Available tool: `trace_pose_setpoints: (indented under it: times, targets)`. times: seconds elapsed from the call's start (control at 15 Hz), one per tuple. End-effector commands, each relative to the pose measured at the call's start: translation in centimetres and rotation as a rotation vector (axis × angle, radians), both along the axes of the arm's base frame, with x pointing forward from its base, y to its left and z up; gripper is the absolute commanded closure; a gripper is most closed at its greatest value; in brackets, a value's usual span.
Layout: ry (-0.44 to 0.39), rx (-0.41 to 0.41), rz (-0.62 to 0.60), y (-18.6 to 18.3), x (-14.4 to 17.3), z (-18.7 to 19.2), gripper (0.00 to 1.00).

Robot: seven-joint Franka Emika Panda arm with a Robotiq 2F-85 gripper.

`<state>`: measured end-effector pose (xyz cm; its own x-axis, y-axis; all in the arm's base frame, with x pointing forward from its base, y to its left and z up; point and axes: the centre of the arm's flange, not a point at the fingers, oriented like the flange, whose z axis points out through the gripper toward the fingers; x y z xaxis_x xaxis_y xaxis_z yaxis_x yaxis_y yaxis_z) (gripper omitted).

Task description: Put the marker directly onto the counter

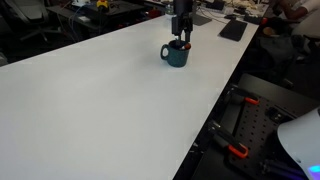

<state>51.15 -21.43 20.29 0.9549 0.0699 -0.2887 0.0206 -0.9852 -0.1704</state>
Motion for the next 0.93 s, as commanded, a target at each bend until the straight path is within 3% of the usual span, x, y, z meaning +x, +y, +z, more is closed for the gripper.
trace_pose_setpoints:
  times: [0.0, 0.07, 0.87]
  targets:
    - [0.008, 0.028, -0.005, -0.31, 0.67, -0.19, 0.29]
    - [0.008, 0.028, -0.005, -0.39, 0.73, -0.19, 0.18]
    - [0.02, 0.04, 0.001, -0.12, 1.06, -1.09, 0.29]
